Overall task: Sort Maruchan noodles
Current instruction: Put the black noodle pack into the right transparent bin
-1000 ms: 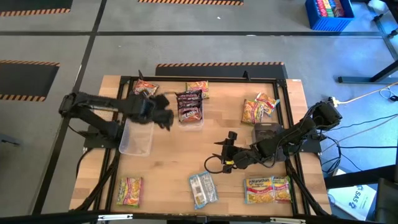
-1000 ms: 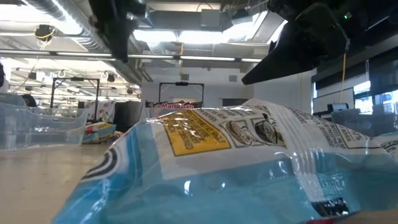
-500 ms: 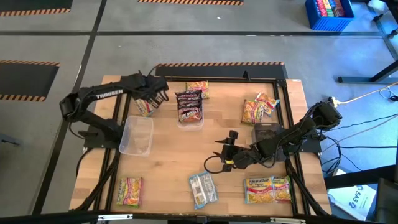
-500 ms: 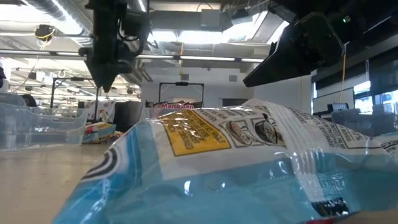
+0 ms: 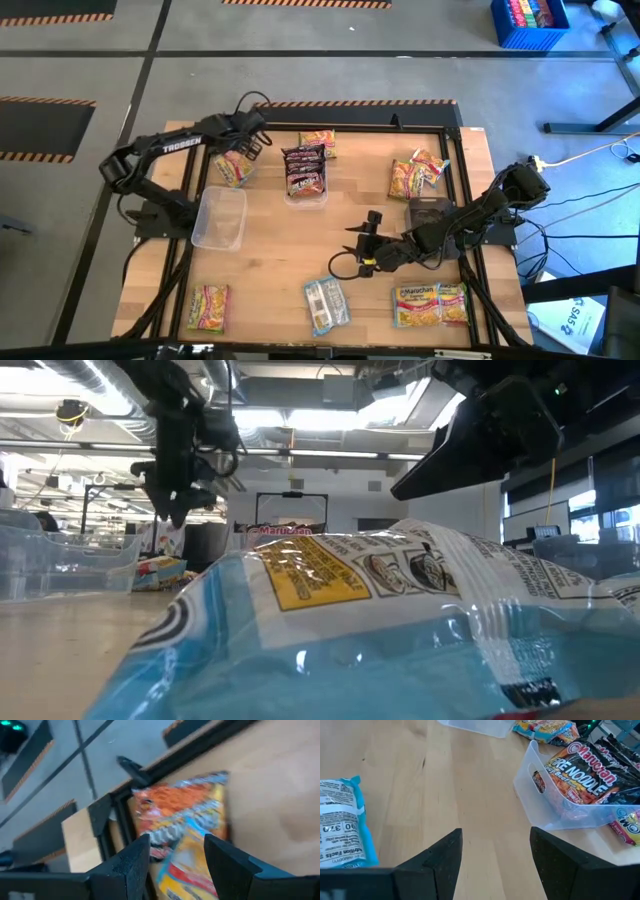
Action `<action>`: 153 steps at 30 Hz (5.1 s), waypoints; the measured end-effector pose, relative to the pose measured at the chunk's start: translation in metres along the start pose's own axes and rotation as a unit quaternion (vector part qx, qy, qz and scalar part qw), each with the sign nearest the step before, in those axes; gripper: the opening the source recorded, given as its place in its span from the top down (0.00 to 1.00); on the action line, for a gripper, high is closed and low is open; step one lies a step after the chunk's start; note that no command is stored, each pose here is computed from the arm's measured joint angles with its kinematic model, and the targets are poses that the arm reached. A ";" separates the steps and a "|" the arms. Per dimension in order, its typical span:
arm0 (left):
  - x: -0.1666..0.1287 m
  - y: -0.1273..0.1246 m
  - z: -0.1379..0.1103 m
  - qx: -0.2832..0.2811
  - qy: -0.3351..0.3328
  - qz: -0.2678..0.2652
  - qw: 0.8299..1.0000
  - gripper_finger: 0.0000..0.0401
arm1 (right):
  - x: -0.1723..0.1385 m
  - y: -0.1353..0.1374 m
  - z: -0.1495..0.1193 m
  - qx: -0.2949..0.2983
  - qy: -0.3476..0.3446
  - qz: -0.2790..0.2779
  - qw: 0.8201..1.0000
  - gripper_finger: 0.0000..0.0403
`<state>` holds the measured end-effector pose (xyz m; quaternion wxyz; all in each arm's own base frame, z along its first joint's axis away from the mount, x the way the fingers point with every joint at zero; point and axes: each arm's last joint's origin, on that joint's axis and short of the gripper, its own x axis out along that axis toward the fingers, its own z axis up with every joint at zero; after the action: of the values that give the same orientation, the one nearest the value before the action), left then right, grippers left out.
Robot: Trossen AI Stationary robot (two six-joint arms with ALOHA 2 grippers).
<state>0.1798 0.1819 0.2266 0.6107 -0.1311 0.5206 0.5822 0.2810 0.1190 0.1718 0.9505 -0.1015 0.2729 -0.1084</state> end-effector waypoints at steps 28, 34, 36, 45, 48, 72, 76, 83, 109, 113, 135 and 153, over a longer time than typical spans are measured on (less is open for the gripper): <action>0.116 -0.001 0.060 0.066 0.163 -0.055 0.983 0.55 | 0.039 -0.068 0.001 -0.006 0.042 -0.027 0.999 0.46; 0.098 -0.024 0.059 0.117 0.140 -0.084 0.980 0.55 | 0.039 -0.067 0.001 0.000 0.042 -0.026 0.999 0.46; 0.091 -0.031 0.058 0.132 0.136 -0.094 0.977 0.55 | 0.039 -0.067 0.001 0.005 0.043 -0.026 0.999 0.46; 0.062 -0.071 0.050 0.224 0.108 -0.161 0.955 0.55 | 0.039 -0.067 -0.002 0.004 0.057 -0.026 0.998 0.46; 0.049 -0.074 0.048 0.232 0.096 -0.171 0.953 0.55 | 0.038 -0.067 -0.003 0.008 0.063 -0.026 0.998 0.46; -0.028 -0.082 -0.024 0.305 0.061 -0.191 0.931 0.55 | 0.038 -0.066 -0.007 0.015 0.083 -0.005 0.996 0.46; -0.021 -0.086 -0.031 0.313 0.043 -0.163 0.935 0.55 | 0.038 -0.066 -0.007 0.015 0.083 -0.005 0.996 0.46; -0.025 -0.097 -0.033 0.333 0.002 -0.178 0.926 0.55 | 0.038 -0.066 -0.007 0.015 0.083 -0.005 0.996 0.46; -0.003 -0.079 -0.066 0.400 0.084 -0.063 0.910 0.55 | 0.038 -0.066 -0.007 0.015 0.082 -0.005 0.996 0.46; -0.001 -0.073 -0.067 0.401 0.108 -0.053 0.908 0.55 | 0.038 -0.066 -0.007 0.015 0.082 -0.005 0.996 0.46; 0.019 -0.065 -0.019 0.226 0.038 -0.152 0.961 0.55 | 0.039 -0.066 -0.010 0.011 0.092 -0.006 0.996 0.46; -0.022 -0.117 -0.072 0.274 0.020 -0.198 0.941 0.55 | 0.042 -0.064 -0.013 0.010 0.098 -0.006 0.995 0.46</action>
<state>0.2492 0.0808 0.1612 0.7155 -0.0708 0.6354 0.2817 0.2989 0.0449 0.1564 0.9194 -0.0822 0.3633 -0.1264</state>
